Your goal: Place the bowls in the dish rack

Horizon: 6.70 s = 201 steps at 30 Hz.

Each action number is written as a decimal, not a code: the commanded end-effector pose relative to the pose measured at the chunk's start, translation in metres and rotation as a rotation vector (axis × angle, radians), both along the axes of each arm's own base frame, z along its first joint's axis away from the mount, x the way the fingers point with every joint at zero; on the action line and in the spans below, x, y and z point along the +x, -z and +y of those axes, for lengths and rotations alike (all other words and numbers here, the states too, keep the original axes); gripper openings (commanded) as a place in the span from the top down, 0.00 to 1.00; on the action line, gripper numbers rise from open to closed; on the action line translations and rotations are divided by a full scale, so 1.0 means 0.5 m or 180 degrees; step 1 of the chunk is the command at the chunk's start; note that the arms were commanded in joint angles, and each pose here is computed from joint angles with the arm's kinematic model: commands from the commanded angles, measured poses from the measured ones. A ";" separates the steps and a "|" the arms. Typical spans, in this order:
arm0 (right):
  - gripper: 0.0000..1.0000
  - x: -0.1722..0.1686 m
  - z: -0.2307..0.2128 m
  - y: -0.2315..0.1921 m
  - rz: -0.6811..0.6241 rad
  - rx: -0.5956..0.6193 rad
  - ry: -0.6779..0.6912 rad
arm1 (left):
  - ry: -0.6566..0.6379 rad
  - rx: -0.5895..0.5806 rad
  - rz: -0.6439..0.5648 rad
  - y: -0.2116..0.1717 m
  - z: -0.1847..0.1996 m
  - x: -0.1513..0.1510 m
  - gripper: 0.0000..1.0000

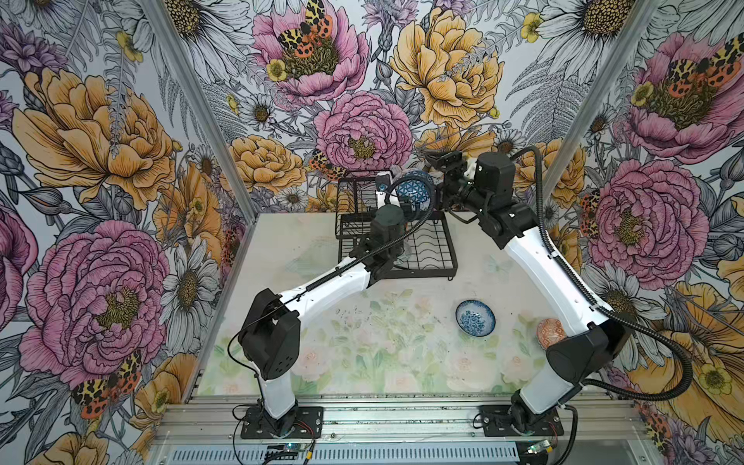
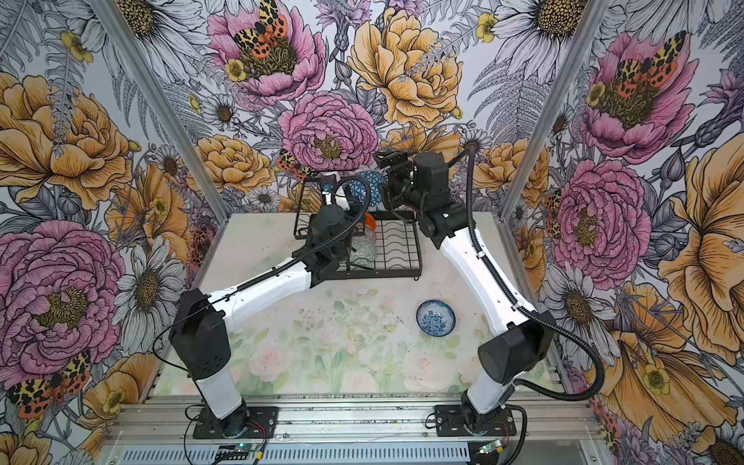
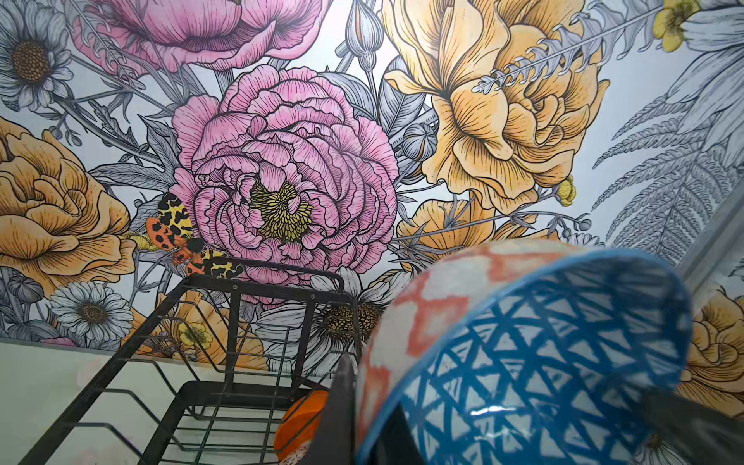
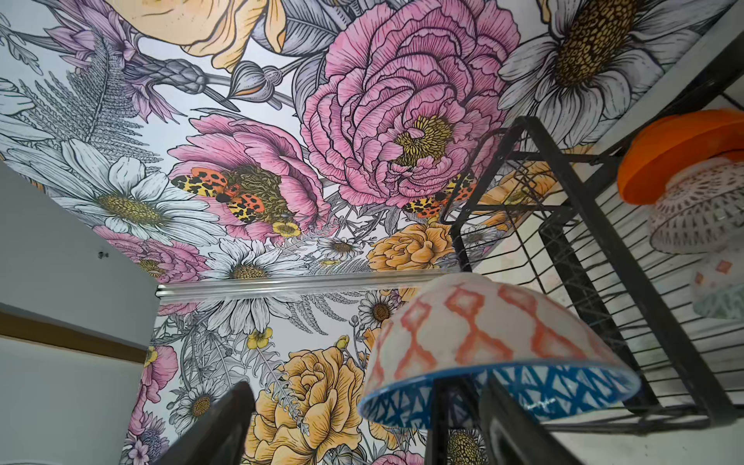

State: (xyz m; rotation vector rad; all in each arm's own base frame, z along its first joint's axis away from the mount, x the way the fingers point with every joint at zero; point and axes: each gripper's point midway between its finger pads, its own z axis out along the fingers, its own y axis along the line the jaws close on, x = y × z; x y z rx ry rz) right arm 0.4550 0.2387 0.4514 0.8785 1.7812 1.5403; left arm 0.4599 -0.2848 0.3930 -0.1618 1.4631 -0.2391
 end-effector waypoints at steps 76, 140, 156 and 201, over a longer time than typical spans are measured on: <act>1.00 0.014 -0.055 -0.010 -0.0330 -0.0072 0.0316 | 0.0326 -0.0628 0.0370 -0.030 0.035 -0.155 0.01; 1.00 0.368 -0.093 0.446 -0.0446 -0.0476 0.0798 | 0.1548 0.1086 0.1200 0.076 -0.043 -0.045 0.01; 1.00 0.376 -0.095 0.524 -0.0308 -0.0471 0.0822 | 0.1695 0.1155 0.1325 0.110 -0.049 -0.030 0.01; 1.00 0.378 -0.098 0.613 -0.0189 -0.0621 0.0764 | 0.1654 0.1234 0.1476 0.139 -0.037 -0.039 0.02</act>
